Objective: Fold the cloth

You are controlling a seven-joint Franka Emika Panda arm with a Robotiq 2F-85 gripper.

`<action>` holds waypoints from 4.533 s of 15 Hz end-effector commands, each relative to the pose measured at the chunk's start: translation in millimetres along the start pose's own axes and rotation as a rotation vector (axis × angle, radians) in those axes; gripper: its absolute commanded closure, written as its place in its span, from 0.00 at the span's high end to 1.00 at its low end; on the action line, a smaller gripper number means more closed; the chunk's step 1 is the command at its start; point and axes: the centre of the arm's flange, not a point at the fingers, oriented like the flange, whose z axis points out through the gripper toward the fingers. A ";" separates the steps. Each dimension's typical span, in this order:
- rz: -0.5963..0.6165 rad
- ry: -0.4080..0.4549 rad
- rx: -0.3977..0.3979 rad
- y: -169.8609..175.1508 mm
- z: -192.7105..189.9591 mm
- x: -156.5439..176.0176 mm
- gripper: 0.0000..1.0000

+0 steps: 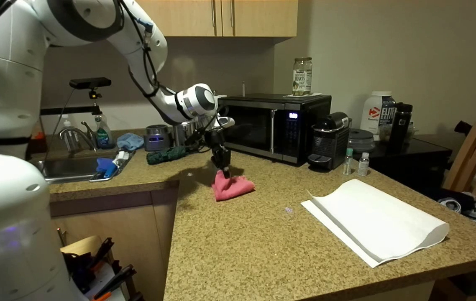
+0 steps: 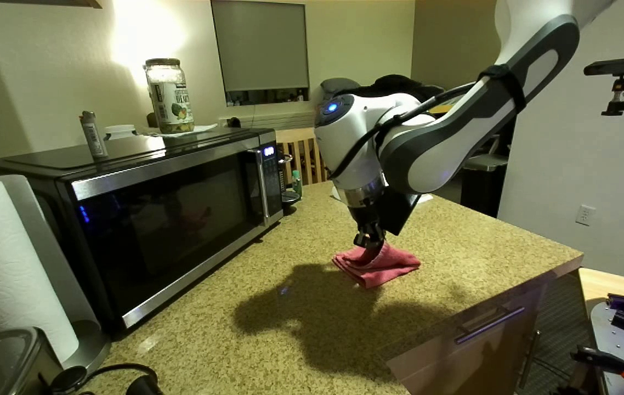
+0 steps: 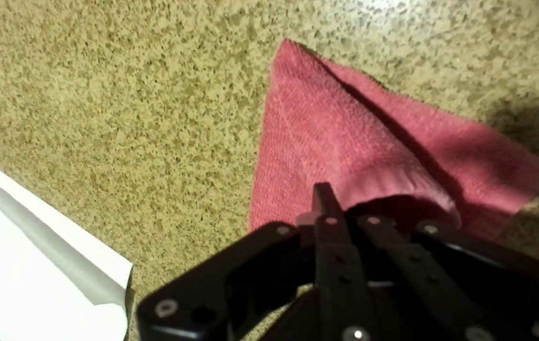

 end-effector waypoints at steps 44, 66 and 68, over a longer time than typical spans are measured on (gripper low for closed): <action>0.350 -0.060 0.197 46.1 1.9 -10.0 1.00; 0.380 -0.051 0.281 37.0 -5.5 -25.4 1.00; 0.393 -0.057 0.275 47.2 -4.0 -26.3 1.00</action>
